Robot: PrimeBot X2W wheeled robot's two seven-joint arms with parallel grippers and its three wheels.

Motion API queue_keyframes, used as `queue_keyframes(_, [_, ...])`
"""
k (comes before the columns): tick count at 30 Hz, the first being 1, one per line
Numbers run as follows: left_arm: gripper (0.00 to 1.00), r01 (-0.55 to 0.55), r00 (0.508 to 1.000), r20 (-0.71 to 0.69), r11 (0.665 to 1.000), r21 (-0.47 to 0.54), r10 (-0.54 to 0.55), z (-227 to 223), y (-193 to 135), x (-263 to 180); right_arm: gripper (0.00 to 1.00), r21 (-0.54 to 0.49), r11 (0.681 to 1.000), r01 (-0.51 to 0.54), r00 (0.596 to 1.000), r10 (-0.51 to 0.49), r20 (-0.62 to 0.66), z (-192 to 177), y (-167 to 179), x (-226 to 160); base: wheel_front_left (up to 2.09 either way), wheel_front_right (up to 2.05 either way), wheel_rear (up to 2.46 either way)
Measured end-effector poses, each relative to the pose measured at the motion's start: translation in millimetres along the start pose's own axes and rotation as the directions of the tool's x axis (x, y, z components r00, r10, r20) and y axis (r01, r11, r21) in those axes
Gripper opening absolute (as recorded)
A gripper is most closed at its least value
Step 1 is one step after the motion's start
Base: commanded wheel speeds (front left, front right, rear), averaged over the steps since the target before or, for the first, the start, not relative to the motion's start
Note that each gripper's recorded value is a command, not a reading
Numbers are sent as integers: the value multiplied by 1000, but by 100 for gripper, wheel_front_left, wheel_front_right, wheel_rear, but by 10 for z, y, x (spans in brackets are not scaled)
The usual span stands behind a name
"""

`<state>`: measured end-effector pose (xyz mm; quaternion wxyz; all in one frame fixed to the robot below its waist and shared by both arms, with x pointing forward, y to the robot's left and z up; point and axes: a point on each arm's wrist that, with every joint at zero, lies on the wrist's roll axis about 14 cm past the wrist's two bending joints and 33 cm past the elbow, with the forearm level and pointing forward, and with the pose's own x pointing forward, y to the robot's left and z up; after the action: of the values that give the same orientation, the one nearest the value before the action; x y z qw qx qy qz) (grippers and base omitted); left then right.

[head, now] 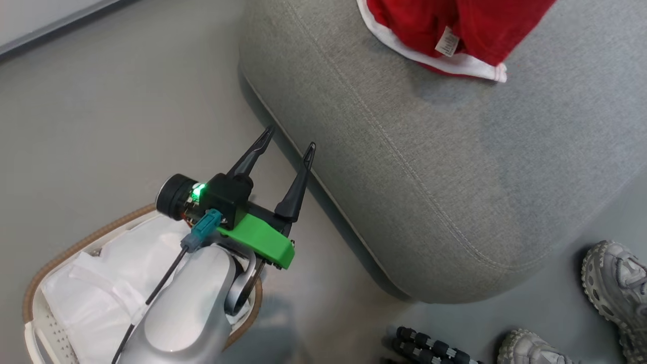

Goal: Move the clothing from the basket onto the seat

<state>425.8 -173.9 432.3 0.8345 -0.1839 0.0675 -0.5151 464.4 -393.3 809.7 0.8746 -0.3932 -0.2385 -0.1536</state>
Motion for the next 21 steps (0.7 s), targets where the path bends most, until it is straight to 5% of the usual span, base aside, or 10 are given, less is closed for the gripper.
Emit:
queue_keyframes(6, [100, -17, 1000, -2, 1000, -19, 17, -108, 208, -12, 0, 50, 997, -55, 974, 65, -217, -863, 609, -111, 0, 0, 0])
queue_keyframes(10, [100, -34, 999, -29, 998, -45, 33, -251, 310, -89, 0, 142, 984, -106, 878, 160, -451, -1665, 1242, -687, 0, 0, 0])
queue_keyframes(16, [100, -56, 998, -42, 997, -52, 54, -317, 409, -187, 0, 225, 972, -63, 693, 204, -691, -2369, 1650, -1695, 0, 0, 0])
queue_keyframes(18, [100, -62, 997, -46, 997, -55, 60, -324, 424, -209, 29, 243, 970, 2, 643, 185, -743, -2475, 1666, -2004, 0, 0, 0])
queue_keyframes(19, [100, -65, 997, -46, 996, -54, 62, -317, 427, -214, 100, 249, 967, 48, 629, 164, -760, -2493, 1642, -2117, 0, 0, 0])
queue_keyframes(21, [100, -66, 997, -44, 997, -49, 64, -291, 424, -214, 100, 250, 964, 89, 613, 145, -777, -2492, 1607, -2269, 0, 0, 0])
